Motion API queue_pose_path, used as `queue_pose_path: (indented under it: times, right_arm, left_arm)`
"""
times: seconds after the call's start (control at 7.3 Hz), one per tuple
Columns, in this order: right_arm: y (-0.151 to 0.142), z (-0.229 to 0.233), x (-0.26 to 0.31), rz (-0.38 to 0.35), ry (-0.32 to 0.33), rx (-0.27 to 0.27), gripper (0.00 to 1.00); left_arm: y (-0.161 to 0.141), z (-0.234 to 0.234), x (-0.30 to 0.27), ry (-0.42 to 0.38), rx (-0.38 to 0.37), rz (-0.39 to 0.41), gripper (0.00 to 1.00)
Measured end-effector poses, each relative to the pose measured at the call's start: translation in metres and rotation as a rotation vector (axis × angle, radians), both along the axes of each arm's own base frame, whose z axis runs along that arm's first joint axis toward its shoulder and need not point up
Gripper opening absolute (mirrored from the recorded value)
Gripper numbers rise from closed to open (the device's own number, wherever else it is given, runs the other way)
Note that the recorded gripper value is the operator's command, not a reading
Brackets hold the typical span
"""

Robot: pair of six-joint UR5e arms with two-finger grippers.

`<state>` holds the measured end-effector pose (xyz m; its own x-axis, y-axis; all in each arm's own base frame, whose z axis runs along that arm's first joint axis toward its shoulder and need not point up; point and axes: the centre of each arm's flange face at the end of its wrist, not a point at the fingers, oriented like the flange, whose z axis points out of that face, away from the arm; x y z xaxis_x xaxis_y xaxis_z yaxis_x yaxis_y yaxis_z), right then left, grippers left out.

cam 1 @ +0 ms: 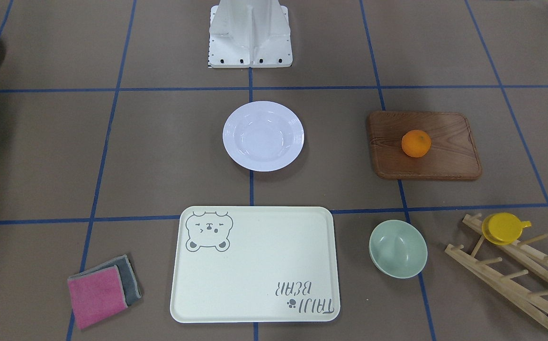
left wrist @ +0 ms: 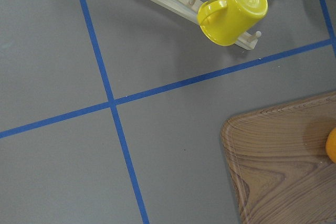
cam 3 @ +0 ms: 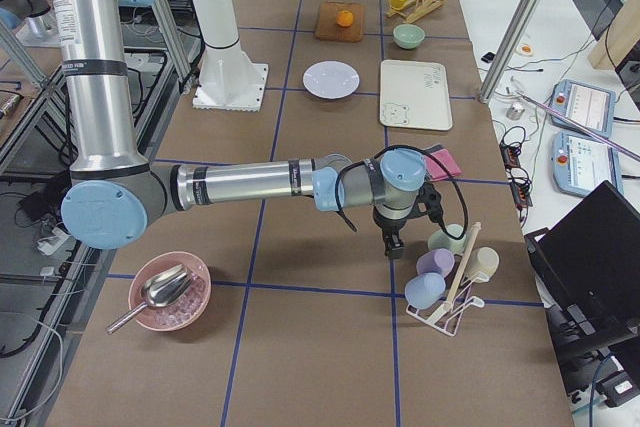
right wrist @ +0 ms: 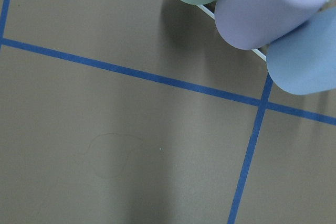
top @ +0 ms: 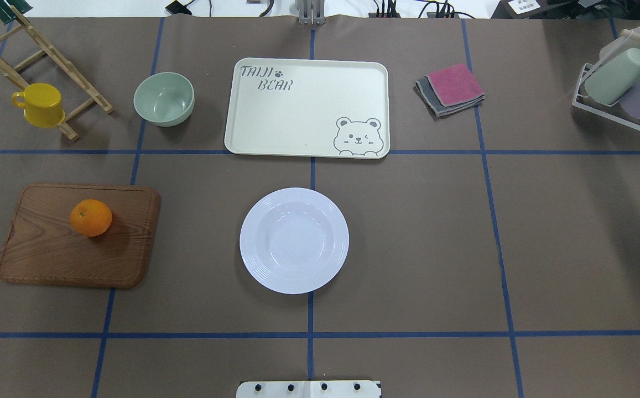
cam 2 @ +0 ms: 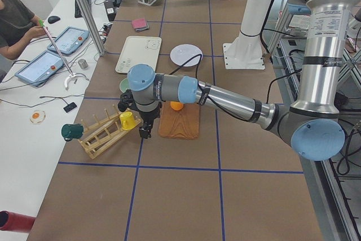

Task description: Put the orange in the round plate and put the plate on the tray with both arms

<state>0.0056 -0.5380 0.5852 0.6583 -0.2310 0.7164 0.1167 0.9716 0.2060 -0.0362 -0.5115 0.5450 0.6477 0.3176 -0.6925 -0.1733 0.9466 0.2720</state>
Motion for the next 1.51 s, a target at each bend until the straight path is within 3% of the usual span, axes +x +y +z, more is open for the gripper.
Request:
queue_pose_path:
  times: [0.27,0.55,0.96,1.23,1.51]
  right_arm:
    - [0.002,-0.002,0.0,0.002,-0.001,0.002,1.0]
    - [0.003,-0.002,0.0,0.002,-0.002,0.003,1.0]
    - [0.003,-0.001,0.0,0.001,-0.003,0.001,1.0]
    - [0.002,0.0,0.0,0.0,-0.004,0.0,1.0]
    - [0.002,-0.001,-0.002,-0.002,-0.005,0.0,1.0]
  left_arm:
    - [-0.007,0.019,0.001,0.0,0.056,0.0,0.99]
    - [-0.006,0.005,0.009,0.011,0.1,0.006,0.99]
    - [-0.004,-0.027,0.116,0.035,0.109,0.059,0.99]
    - [0.005,-0.047,0.178,0.043,0.155,0.019,0.99]
    - [0.02,-0.054,0.227,0.059,0.118,0.035,0.99]
